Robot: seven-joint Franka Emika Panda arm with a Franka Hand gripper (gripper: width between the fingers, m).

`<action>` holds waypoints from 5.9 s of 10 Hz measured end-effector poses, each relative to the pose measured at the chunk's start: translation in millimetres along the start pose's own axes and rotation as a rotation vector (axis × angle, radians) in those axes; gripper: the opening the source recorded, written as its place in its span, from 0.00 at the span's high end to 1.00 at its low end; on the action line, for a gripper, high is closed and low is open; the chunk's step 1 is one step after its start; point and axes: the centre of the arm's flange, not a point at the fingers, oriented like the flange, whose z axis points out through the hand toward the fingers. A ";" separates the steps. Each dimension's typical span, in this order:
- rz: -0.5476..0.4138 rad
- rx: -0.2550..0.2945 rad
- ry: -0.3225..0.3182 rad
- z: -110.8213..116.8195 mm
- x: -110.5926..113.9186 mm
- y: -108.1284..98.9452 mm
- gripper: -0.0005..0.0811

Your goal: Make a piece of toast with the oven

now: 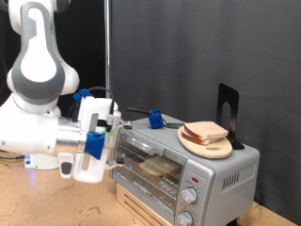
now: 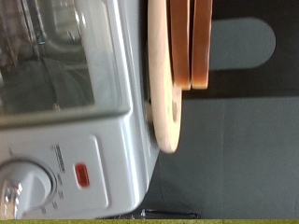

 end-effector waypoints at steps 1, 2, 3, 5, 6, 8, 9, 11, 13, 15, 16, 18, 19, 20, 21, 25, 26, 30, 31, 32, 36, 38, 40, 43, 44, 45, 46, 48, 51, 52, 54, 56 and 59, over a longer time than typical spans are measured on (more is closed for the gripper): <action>-0.003 0.002 0.010 8.2 10.0 -4.3 0.01; -0.008 0.002 0.030 17.3 19.6 -8.6 0.01; -0.023 0.014 0.061 27.1 29.1 -13.1 0.01; -0.032 0.019 0.074 34.2 37.5 -15.4 0.01; -0.023 0.002 0.047 34.8 36.0 -13.7 0.01; -0.041 -0.089 -0.033 39.9 40.2 -16.5 0.01; -0.052 -0.131 -0.042 43.9 50.8 -20.7 0.01; -0.069 -0.175 -0.019 54.6 75.7 -28.3 0.01; -0.074 -0.175 -0.013 60.3 85.0 -30.2 0.01; -0.052 -0.186 -0.071 59.9 80.7 -25.6 0.01; -0.054 -0.183 -0.078 58.4 81.8 -23.9 0.01; -0.078 -0.168 -0.084 58.7 90.7 -19.8 0.01; -0.092 -0.154 -0.088 60.1 98.1 -17.9 0.01; -0.097 -0.141 -0.088 61.8 106.5 -16.3 0.01; -0.100 -0.133 -0.087 63.8 115.3 -14.9 0.01; -0.108 -0.123 -0.050 72.2 151.0 -12.1 0.01; -0.111 -0.121 -0.037 75.0 159.6 -12.0 0.01; -0.117 -0.122 -0.029 93.2 185.5 -6.5 0.01; -0.115 -0.125 -0.036 99.3 187.9 -3.4 0.01; -0.112 -0.130 -0.044 105.7 188.2 -0.1 0.01; -0.103 -0.150 -0.081 133.6 181.3 9.8 0.01; -0.098 -0.156 -0.079 142.3 179.4 14.3 0.01; -0.091 -0.149 -0.071 146.7 178.9 16.5 0.01; -0.091 -0.138 -0.068 147.9 179.0 18.4 0.05; -0.090 -0.133 -0.070 148.5 178.2 17.6 0.26; -0.094 -0.129 -0.073 149.2 175.6 14.2 0.26; -0.099 -0.127 -0.075 149.4 172.4 10.5 0.50; -0.096 -0.128 -0.062 146.5 171.3 7.4 0.67; -0.087 -0.123 -0.061 146.1 171.8 8.8 0.88; -0.087 -0.123 -0.062 146.1 171.8 8.8 0.88; -0.135 -0.106 -0.070 145.9 171.6 9.9 0.88; -0.237 -0.055 -0.088 144.9 171.9 14.5 0.88; -0.379 0.037 -0.137 143.9 175.1 22.1 0.88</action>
